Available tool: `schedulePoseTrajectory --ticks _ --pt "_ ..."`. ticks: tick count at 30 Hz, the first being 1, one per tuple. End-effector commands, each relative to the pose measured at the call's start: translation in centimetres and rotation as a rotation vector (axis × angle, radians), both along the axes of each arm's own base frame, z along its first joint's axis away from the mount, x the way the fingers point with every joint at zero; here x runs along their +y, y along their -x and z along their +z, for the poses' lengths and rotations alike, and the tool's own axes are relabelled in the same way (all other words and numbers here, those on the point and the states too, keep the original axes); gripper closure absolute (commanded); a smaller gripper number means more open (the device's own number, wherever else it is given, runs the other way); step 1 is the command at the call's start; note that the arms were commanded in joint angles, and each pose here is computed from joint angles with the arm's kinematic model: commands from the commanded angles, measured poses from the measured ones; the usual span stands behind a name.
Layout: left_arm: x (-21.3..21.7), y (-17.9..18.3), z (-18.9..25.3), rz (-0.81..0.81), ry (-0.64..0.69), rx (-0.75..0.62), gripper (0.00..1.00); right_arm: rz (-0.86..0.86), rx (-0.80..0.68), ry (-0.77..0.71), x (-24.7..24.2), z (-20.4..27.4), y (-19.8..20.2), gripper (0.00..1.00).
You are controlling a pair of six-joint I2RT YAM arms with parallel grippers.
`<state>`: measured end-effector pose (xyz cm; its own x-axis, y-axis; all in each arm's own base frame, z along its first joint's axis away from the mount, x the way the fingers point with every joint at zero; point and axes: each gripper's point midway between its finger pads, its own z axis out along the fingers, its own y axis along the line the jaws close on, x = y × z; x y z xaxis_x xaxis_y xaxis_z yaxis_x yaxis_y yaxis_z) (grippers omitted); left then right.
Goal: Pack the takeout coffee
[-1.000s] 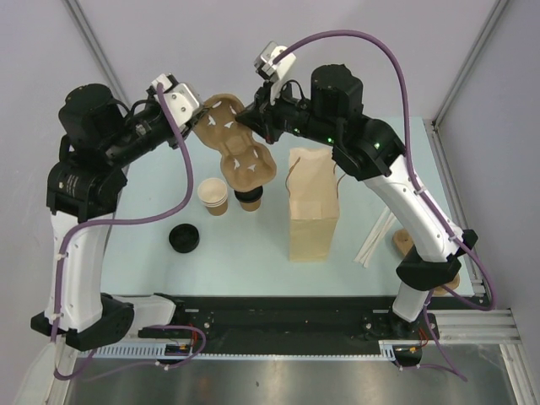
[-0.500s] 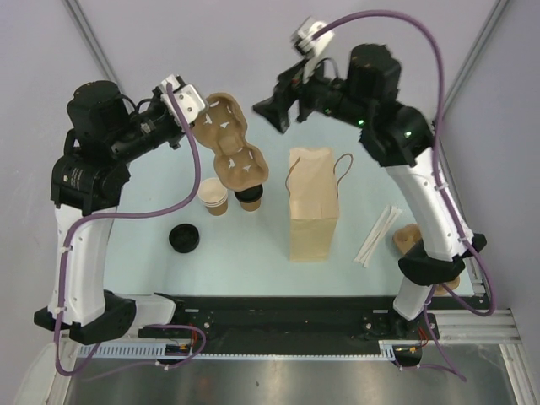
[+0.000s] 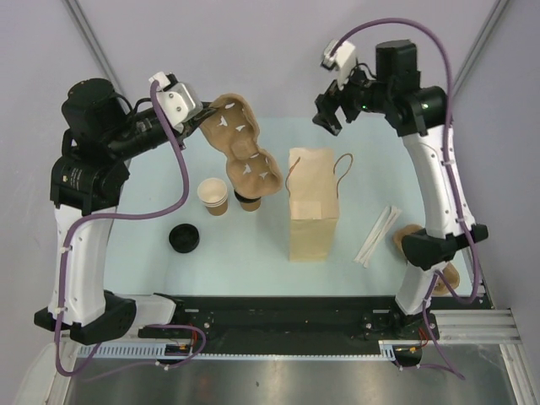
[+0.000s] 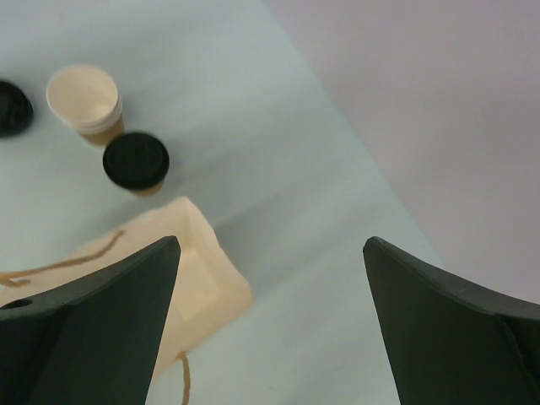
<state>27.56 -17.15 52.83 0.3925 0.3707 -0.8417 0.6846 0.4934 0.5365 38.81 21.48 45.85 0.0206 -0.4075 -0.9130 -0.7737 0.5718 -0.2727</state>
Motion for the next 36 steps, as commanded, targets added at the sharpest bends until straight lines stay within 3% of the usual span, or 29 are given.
schedulePoseTrajectory --ticks 1,12,16,19,22,23,25,30,36 --pt "-1.4 2.3 2.1 -0.119 0.070 -0.022 1.00 0.094 0.123 0.219 -0.5 -7.4 -0.8 0.04" --pt "-4.4 4.9 1.6 -0.231 0.054 -0.023 1.00 0.193 0.281 0.329 0.9 -15.2 -1.9 0.09" --pt "-4.8 3.7 2.0 -0.151 0.061 -0.062 1.00 0.226 0.329 0.362 1.2 -17.2 -1.4 0.16" --pt "-6.0 3.2 2.2 -0.125 0.081 -0.109 1.00 0.239 0.342 0.376 1.6 -18.0 -1.2 0.35" --pt "-7.5 3.5 2.1 -0.116 0.066 -0.174 1.00 0.240 0.348 0.367 2.2 -17.8 -0.9 0.68" --pt "-8.2 3.4 1.4 -0.098 0.059 -0.176 1.00 0.235 0.354 0.364 2.2 -17.8 -0.9 0.86" --pt "-8.8 3.2 2.2 -0.083 0.078 -0.216 1.00 0.217 0.364 0.347 2.2 -17.3 -0.7 1.00" --pt "-9.9 1.7 2.8 -0.017 0.096 -0.263 1.00 0.186 0.382 0.291 1.9 -15.8 0.1 1.00" --pt "-10.9 -0.1 0.6 0.034 0.003 -0.324 1.00 0.187 0.399 0.244 2.3 -14.7 1.1 1.00"
